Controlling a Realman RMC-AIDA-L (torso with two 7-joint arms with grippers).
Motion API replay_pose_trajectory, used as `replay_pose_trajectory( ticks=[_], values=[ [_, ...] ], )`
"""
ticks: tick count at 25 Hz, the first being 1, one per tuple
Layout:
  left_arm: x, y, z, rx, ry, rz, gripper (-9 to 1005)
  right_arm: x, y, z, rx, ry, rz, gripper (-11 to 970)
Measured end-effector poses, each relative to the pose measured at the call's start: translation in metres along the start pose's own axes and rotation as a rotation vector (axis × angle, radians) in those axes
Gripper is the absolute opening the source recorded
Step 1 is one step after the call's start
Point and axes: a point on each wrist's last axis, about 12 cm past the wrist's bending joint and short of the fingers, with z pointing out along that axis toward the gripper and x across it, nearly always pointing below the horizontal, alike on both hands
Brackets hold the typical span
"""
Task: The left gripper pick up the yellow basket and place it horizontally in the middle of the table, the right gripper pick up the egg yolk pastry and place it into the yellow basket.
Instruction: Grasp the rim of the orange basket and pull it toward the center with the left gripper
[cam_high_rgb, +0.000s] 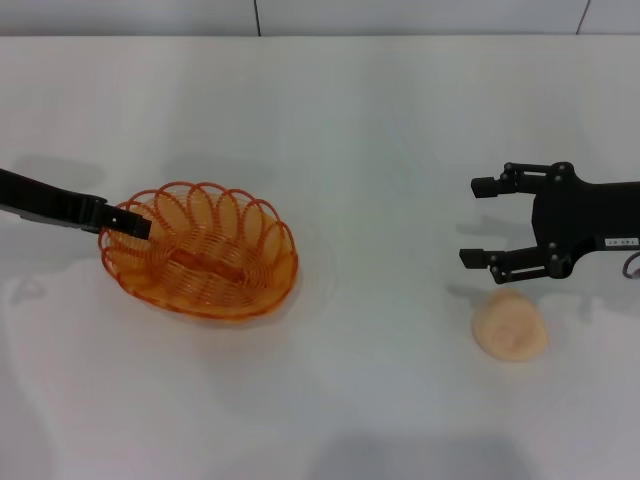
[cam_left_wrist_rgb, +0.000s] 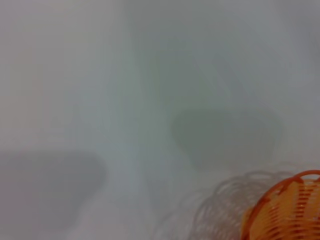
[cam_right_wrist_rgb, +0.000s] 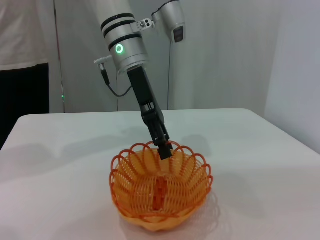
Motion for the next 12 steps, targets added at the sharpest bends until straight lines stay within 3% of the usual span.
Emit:
replay_pose_trajectory(
  ticks=[12],
  values=[
    [0.0007,-0.0049,0.0066,0.002,0.012,0.016,625,0.0016,0.0007,0.0009,0.012,0.002,0.005,826]
  ],
)
